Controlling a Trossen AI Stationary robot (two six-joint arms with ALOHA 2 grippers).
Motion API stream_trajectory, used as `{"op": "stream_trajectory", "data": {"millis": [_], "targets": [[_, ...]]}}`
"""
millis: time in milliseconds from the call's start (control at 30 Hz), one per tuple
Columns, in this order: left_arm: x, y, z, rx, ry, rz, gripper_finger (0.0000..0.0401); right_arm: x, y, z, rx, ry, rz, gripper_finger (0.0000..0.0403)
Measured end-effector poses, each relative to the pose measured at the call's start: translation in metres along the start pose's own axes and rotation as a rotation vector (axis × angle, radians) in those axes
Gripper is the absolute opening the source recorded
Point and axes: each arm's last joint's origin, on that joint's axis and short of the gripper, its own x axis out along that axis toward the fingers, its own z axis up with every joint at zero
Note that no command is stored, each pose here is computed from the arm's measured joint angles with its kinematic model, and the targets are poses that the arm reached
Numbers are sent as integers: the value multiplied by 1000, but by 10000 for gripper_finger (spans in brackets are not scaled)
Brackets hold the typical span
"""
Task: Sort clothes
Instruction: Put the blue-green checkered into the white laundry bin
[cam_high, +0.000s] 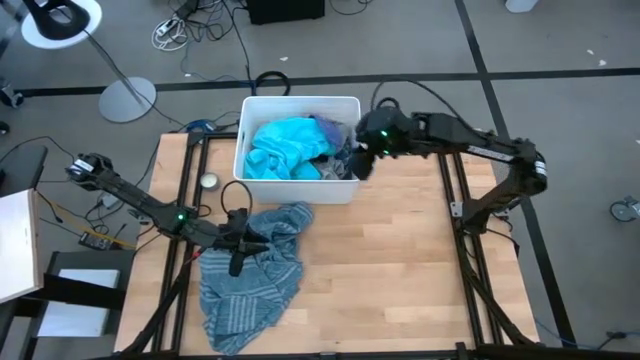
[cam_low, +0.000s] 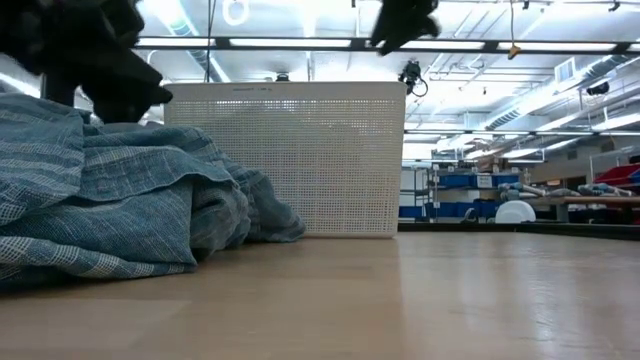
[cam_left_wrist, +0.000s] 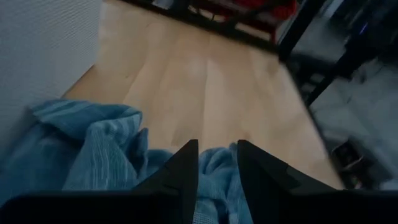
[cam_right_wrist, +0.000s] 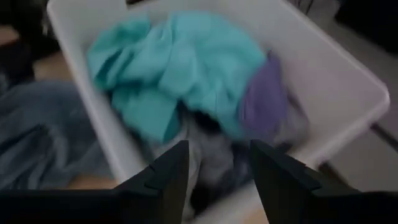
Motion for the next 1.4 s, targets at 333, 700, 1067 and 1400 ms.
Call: {"op": "stream_trajectory", "data": {"millis": [333, 700, 1067, 1400], "targets": [[-24, -24, 51, 67, 288, 159, 117, -61, 44, -65, 30, 107, 139, 168], [-35, -44, 33, -15, 473, 197, 117, -44, 102, -190, 35, -84, 13, 165], [2, -57, 34, 88, 270, 233, 117, -13, 111, -246, 175, -157, 20, 163], [22, -50, 48, 70, 156, 269, 163, -20, 117, -234, 124, -199, 68, 162]]}}
